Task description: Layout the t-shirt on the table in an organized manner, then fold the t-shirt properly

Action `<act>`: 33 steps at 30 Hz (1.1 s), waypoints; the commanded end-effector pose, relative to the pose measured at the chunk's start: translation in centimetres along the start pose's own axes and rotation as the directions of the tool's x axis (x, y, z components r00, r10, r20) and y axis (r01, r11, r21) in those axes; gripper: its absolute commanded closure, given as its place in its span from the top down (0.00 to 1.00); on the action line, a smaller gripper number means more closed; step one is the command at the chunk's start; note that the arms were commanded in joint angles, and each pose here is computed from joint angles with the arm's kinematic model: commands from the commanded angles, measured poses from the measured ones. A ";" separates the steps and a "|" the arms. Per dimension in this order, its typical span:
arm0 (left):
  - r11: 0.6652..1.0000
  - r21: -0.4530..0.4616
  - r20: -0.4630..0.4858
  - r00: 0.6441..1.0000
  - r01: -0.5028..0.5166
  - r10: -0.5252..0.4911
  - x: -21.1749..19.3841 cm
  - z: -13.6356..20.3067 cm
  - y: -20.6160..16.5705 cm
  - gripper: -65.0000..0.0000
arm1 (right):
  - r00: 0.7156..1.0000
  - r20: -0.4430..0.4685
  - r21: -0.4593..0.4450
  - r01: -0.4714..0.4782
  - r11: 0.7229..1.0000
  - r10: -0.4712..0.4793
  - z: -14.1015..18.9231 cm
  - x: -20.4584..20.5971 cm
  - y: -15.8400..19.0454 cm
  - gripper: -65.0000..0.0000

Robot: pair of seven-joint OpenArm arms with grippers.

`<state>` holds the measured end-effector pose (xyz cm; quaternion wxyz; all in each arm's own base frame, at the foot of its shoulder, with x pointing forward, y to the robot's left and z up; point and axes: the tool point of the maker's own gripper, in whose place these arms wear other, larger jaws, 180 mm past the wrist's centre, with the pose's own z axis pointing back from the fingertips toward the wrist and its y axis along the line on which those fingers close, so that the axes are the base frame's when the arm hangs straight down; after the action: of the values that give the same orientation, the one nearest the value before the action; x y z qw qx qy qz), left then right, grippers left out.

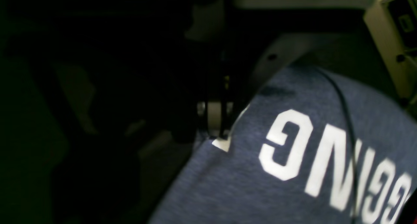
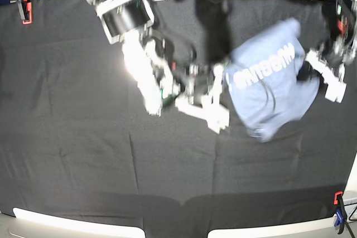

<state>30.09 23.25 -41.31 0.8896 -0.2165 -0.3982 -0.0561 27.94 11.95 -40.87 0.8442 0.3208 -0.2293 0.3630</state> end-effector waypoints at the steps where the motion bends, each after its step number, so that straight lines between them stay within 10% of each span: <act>1: 0.999 -0.015 0.056 0.998 0.035 -0.035 2.3 -0.2 -0.2 0.00 | 0.999 0.027 0.024 -0.019 1.000 0.018 0.1 0.9 1.1 0.00; 15: 0.984 -0.067 0.091 0.983 0.164 -0.158 7.4 0.1 -2.2 0.00 | 0.964 0.255 -0.090 0.099 0.991 -0.073 6.3 0.4 2.8 0.00; 24: 0.991 0.059 0.131 0.983 0.123 -0.130 6.8 5.8 -1.3 0.00 | 0.915 0.379 -0.324 0.274 0.905 -0.141 16.1 -3.8 0.1 0.00; 33: 0.975 0.188 0.049 0.991 0.115 -0.126 1.6 14.4 -0.6 0.00 | 0.915 0.299 -0.384 0.374 0.844 -0.270 20.3 -10.4 3.8 0.00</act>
<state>20.56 28.89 -32.63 0.8963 -0.1130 -0.4250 -0.0574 14.88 -5.52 -32.87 0.9185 0.1939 -0.3254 0.1137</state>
